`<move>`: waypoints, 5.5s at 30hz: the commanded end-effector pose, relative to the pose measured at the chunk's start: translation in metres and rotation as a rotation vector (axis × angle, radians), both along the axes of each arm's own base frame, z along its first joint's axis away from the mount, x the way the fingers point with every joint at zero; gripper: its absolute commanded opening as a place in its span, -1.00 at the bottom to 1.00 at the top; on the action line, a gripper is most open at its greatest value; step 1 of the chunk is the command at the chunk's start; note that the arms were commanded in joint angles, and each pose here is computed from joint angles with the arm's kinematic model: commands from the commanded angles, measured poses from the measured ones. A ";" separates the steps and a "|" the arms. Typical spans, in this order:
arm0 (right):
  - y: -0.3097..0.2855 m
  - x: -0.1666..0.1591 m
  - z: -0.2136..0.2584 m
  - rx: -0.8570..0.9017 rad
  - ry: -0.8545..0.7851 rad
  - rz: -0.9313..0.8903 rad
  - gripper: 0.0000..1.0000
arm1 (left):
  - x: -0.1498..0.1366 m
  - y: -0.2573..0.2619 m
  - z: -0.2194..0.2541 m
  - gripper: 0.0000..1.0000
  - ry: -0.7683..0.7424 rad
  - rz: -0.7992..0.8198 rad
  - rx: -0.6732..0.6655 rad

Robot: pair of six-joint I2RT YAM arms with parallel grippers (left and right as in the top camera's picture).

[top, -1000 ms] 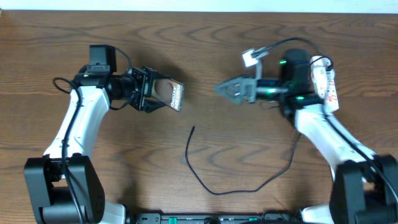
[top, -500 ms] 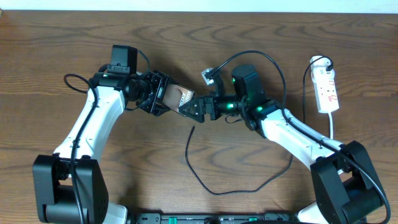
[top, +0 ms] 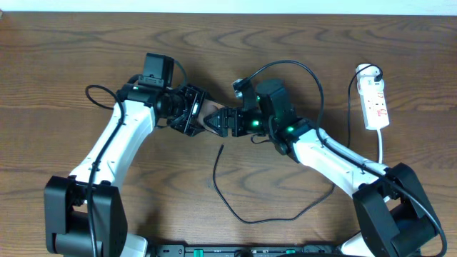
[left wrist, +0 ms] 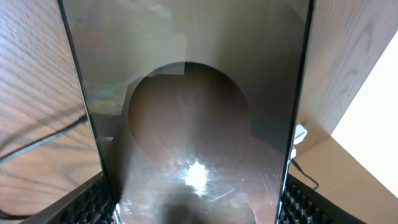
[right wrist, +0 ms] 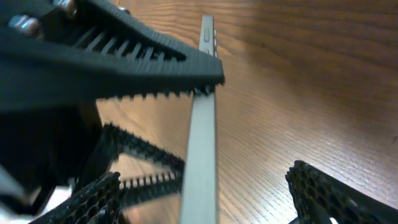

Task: Plug charger to phone and switch on socket

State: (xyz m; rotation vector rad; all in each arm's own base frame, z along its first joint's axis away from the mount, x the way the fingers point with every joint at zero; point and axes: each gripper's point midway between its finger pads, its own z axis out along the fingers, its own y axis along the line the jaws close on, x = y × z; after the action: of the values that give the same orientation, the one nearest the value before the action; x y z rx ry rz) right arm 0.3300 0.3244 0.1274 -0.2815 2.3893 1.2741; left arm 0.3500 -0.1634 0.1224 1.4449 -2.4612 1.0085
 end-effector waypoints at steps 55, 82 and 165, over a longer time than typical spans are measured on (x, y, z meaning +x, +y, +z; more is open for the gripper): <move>0.008 -0.003 -0.004 0.000 0.122 -0.114 -0.30 | -0.001 -0.017 0.010 -0.85 0.039 0.103 0.026; 0.006 -0.001 -0.008 -0.017 0.122 -0.133 -0.65 | -0.004 -0.023 0.010 -0.85 0.040 0.086 0.026; -0.097 0.089 0.064 0.469 0.416 -0.408 -0.98 | 0.054 0.039 0.086 0.79 -0.681 -0.293 -0.253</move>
State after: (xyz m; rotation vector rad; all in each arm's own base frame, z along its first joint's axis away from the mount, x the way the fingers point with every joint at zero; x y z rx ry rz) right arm 0.4212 0.2181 0.1751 0.6254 2.2173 1.6587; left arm 0.4115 -0.1204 0.2040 0.7280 -2.7308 1.8502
